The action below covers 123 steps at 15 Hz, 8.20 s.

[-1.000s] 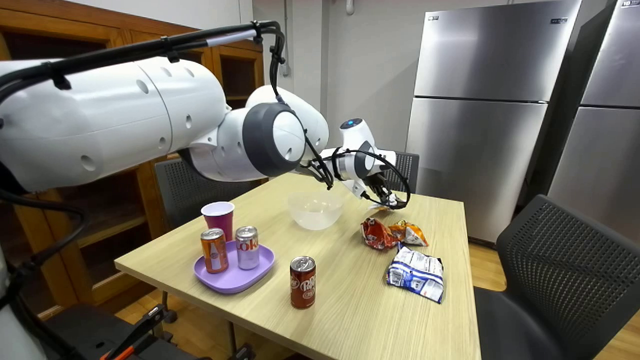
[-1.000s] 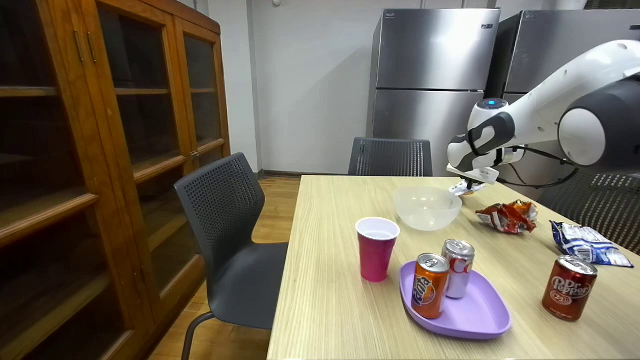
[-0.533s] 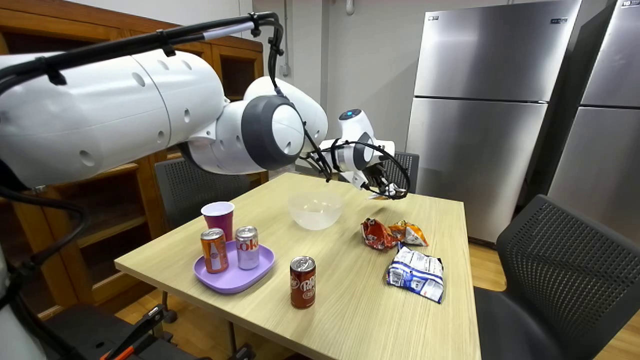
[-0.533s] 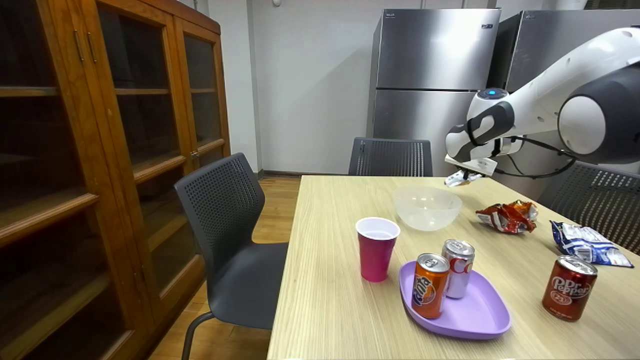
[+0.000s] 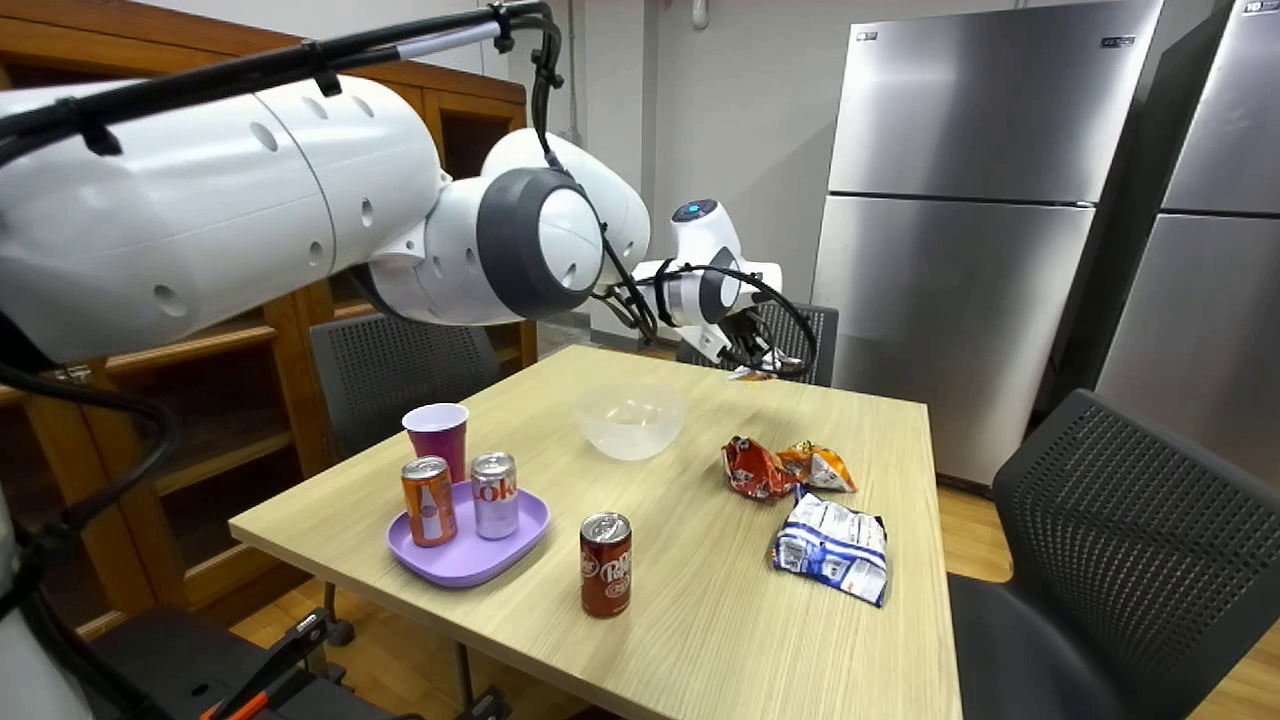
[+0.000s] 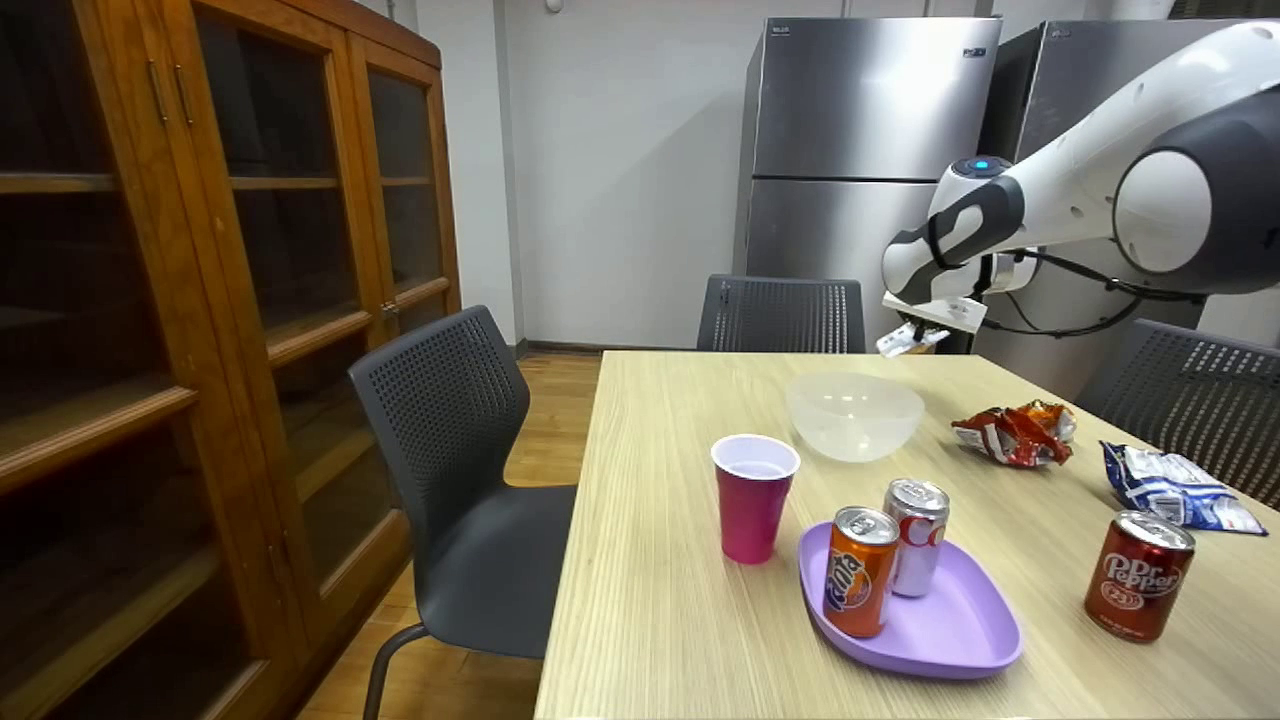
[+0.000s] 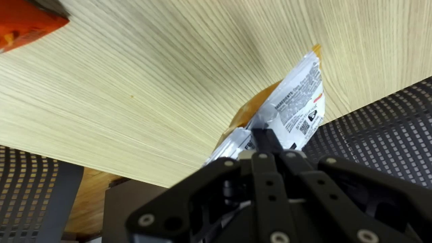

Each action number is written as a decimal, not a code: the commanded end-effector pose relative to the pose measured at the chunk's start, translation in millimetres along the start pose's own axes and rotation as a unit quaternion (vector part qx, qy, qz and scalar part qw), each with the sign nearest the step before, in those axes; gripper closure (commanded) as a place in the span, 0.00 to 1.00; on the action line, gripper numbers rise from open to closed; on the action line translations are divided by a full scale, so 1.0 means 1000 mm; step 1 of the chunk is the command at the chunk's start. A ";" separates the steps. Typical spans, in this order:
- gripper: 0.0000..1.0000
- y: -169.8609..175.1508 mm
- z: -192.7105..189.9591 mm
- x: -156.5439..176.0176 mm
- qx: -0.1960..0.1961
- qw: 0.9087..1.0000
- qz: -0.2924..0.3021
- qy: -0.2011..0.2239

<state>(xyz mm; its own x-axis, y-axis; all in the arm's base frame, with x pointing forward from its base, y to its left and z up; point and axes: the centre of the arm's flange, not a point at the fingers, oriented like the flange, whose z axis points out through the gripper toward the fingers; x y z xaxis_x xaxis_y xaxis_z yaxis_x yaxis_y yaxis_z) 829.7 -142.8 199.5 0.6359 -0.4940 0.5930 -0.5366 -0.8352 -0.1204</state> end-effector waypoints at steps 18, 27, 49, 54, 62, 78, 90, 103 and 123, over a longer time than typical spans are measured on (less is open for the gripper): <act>1.00 0.000 -0.132 -0.073 0.078 0.988 -0.127 -0.037; 1.00 0.024 -0.185 -0.109 0.099 0.978 -0.181 -0.036; 1.00 0.013 -0.179 -0.159 0.092 0.960 -0.252 -0.077; 1.00 -0.004 -0.160 -0.169 0.085 0.957 -0.261 -0.094; 1.00 -0.027 -0.124 -0.173 0.069 0.955 -0.266 -0.108; 0.00 0.031 -0.144 -0.124 0.044 0.969 -0.226 -0.087; 0.00 0.092 -0.126 -0.093 -0.002 0.978 -0.199 -0.067; 0.00 0.115 -0.091 -0.117 -0.088 0.992 -0.037 -0.078; 0.00 0.079 -0.041 -0.113 -0.134 0.980 0.123 -0.077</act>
<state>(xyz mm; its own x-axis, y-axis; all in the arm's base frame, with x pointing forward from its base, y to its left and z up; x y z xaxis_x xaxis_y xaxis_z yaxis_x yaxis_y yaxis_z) 676.1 -140.7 157.2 0.5593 -0.6978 0.4476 -0.7731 -0.6339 -0.0223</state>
